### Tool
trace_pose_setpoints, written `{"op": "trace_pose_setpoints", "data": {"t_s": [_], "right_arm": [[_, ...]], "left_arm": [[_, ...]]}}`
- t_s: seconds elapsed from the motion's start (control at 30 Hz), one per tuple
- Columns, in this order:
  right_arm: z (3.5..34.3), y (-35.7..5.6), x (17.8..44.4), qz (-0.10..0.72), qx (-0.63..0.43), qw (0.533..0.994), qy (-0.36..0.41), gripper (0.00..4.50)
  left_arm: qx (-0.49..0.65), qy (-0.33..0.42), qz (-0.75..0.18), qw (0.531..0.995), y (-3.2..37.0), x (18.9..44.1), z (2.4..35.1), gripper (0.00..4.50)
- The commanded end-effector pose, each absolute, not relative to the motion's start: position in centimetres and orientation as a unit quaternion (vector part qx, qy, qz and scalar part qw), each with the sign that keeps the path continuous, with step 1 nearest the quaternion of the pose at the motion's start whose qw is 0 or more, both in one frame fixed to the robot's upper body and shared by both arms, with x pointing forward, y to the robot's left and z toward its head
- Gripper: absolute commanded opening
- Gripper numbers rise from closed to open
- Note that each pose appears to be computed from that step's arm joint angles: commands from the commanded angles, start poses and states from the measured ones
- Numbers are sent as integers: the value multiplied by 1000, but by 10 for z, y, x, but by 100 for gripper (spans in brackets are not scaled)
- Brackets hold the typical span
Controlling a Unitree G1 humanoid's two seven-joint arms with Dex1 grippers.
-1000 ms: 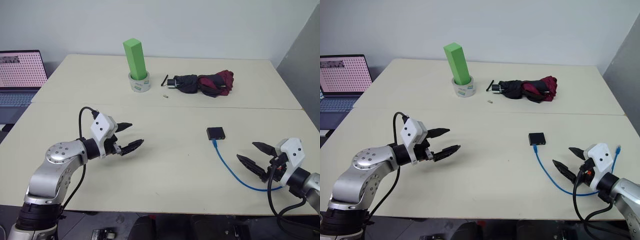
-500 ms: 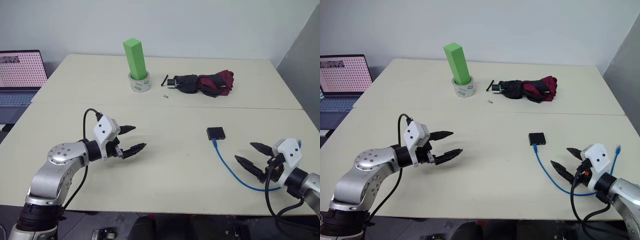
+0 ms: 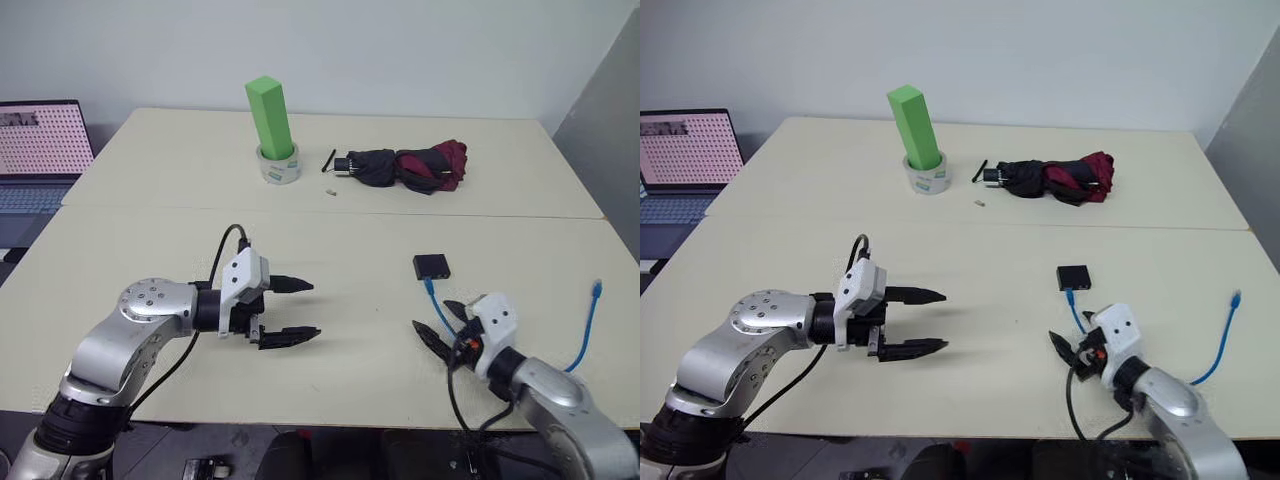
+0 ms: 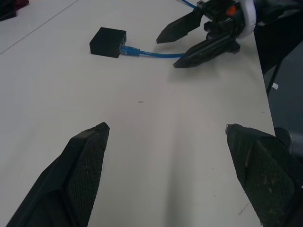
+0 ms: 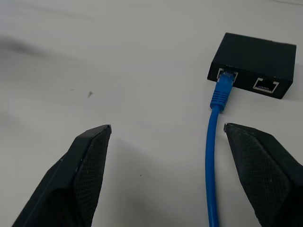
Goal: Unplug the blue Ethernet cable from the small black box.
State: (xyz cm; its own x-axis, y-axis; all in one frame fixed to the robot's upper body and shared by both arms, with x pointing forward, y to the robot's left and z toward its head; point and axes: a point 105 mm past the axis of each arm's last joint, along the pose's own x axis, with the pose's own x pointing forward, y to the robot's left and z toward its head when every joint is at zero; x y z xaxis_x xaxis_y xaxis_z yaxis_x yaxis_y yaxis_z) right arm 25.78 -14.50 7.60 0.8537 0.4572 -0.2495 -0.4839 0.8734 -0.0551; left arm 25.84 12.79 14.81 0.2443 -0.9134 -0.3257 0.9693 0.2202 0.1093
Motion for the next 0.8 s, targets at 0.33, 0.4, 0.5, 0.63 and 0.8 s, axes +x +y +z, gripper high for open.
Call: {"op": "trace_pose_setpoints", "data": {"t_s": [0.33,0.4,0.5,0.63,0.8], "right_arm": [[72,-151,301,91,-64,991,78,274],[72,-156,304,75,-63,992,80,235],[71,-158,304,72,-68,991,86,166],[75,-156,303,94,-84,988,84,64],[87,-144,302,166,-127,976,63,13]], "left_arm": [[166,82,-617,765,122,259,147,425],[165,82,-616,766,123,259,147,425],[164,83,-613,769,124,259,145,425],[157,83,-603,778,126,264,144,425],[125,81,-590,794,127,272,145,425]]}}
